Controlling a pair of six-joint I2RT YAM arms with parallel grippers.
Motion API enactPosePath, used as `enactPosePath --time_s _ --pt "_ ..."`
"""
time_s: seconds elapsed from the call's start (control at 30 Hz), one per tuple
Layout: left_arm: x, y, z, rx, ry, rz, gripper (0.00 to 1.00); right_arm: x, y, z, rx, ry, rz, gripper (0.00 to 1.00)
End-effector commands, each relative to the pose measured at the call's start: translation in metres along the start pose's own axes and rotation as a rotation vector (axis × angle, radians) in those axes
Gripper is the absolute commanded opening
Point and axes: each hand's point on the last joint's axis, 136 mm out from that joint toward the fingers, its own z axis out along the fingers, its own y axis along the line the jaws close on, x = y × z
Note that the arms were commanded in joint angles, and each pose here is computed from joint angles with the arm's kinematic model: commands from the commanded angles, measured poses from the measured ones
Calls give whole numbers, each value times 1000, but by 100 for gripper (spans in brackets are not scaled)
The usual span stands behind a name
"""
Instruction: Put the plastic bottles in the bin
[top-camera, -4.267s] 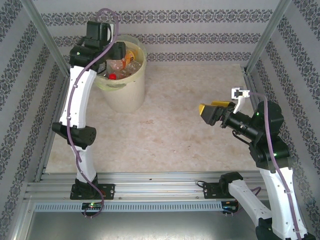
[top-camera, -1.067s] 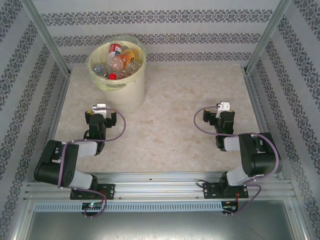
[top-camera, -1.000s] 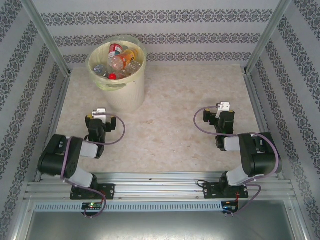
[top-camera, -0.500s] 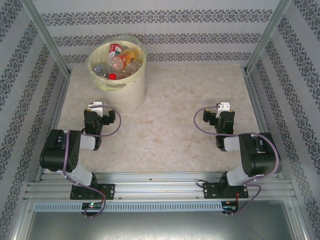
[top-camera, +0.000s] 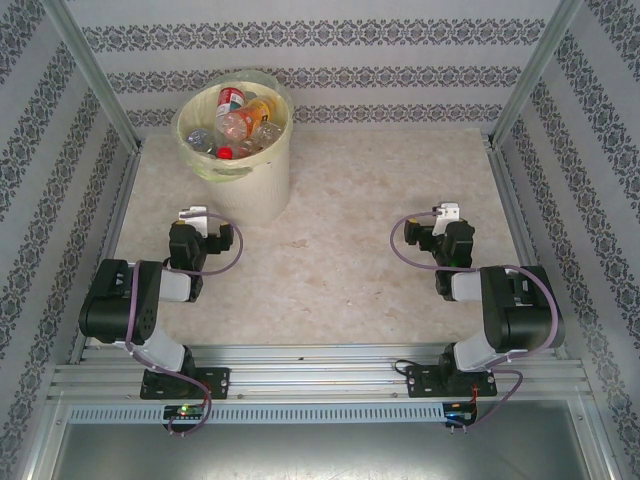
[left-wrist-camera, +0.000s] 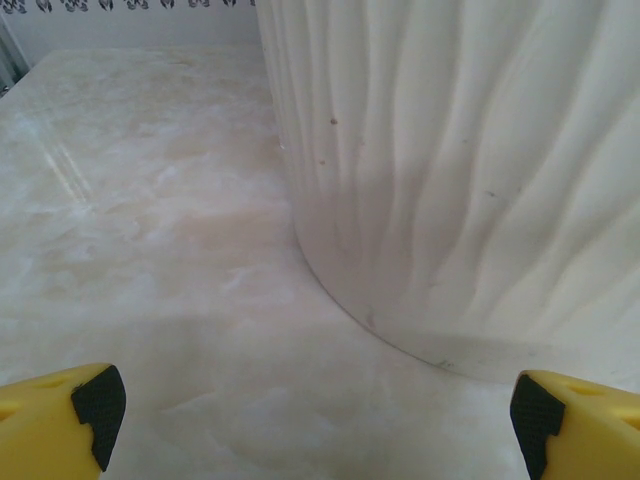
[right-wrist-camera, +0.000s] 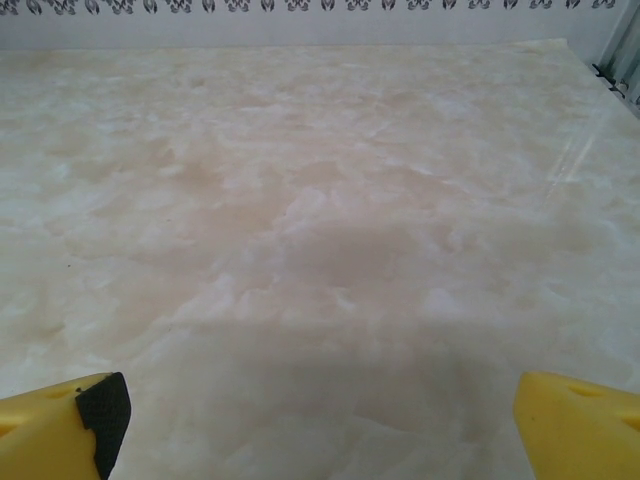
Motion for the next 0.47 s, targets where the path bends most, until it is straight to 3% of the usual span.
enactPosePath --time_s 0.0,0.43 --pt "-2 -2 1 19 3 -1 100 -17 3 1 -21 -45 5 98" --pt "-2 -2 1 19 2 0 100 -16 2 1 -15 -42 4 98"
